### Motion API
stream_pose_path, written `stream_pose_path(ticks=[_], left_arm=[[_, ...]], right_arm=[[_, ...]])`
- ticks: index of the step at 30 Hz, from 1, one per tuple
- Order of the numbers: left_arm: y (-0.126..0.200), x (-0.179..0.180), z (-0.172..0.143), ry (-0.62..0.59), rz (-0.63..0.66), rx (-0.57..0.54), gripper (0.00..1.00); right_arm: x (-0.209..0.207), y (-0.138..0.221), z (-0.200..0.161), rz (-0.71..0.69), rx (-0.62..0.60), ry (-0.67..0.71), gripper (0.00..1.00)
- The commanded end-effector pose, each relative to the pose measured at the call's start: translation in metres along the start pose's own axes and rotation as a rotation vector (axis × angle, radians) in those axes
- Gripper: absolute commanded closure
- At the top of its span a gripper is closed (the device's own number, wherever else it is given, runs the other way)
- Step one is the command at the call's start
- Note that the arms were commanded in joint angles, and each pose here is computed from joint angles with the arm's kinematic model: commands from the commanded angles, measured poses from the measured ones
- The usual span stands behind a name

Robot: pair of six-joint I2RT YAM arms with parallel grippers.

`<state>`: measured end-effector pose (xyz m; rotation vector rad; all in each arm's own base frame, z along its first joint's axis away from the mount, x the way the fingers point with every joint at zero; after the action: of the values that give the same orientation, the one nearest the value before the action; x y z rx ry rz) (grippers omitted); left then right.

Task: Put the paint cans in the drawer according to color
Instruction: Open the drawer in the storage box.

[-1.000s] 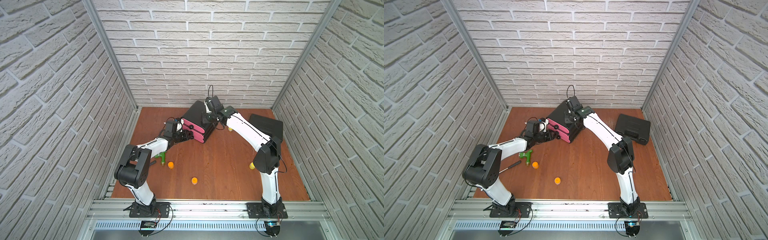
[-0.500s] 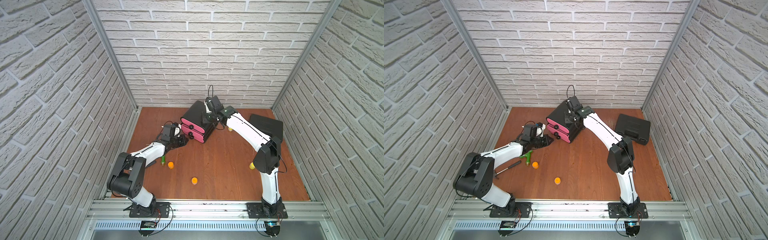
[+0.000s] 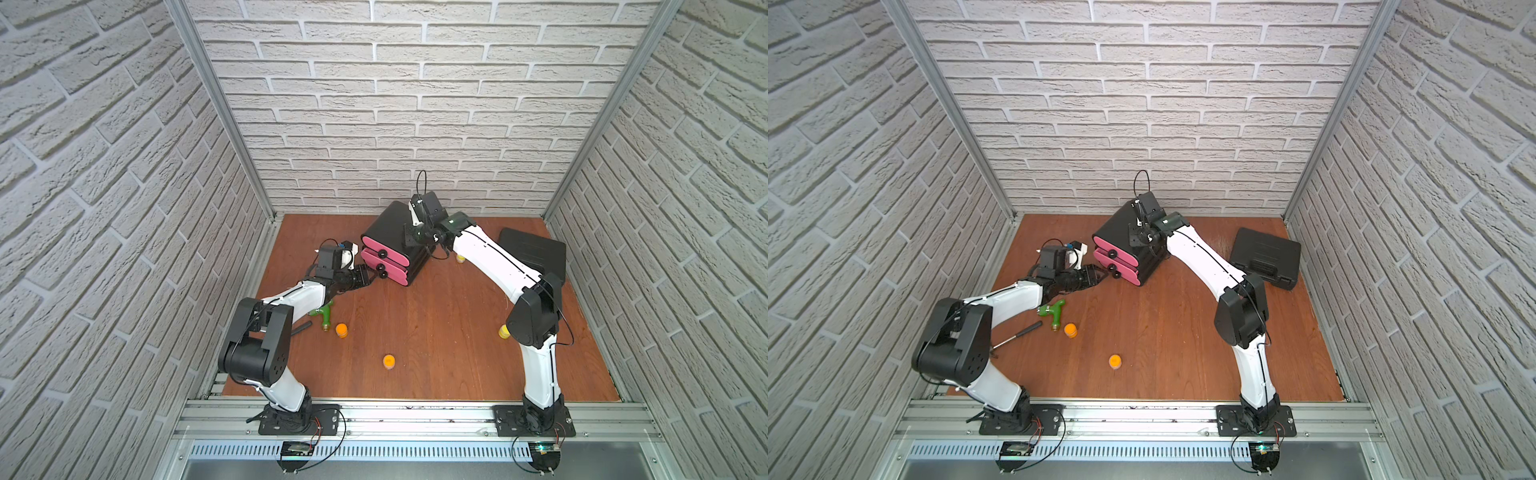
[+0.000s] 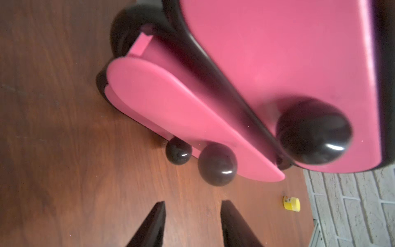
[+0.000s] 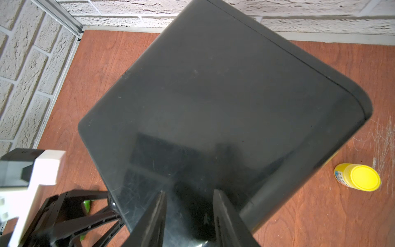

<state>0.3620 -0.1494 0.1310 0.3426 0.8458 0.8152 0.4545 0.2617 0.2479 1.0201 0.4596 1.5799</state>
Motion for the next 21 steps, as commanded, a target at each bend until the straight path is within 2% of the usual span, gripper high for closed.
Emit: stream_pose_path(ticks=[1,9,15,21], left_arm=[[0.001,-0.014,0.018,-0.098,-0.093,-0.02,0.48],[-0.012,-0.012,0.031,-0.099,-0.109,-0.015,0.46],[-0.021,-0.009,0.031,-0.093,-0.095,-0.001,0.51],[-0.026,-0.008,0.031,-0.086,-0.102,0.004,0.49]], right_arm=[[-0.023,-0.008,-0.027,-0.094,0.13,-0.001,0.59],[-0.024,-0.007,-0.025,-0.101,0.127,0.007,0.58],[-0.025,-0.007,-0.026,-0.11,0.129,0.007,0.58],[-0.025,-0.008,-0.025,-0.111,0.127,0.006,0.58]])
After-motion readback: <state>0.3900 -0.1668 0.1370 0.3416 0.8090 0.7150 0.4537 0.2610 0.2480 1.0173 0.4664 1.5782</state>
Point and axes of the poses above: each gripper's point midway between its finger pads, its own y axis back along the fingers, its own x axis along the line the jaws close on, z = x × y, the point moved 5 cm from there along y, back along the fingers, and after that the axes turned 13 degrees about -y, right-handed, at the moved point
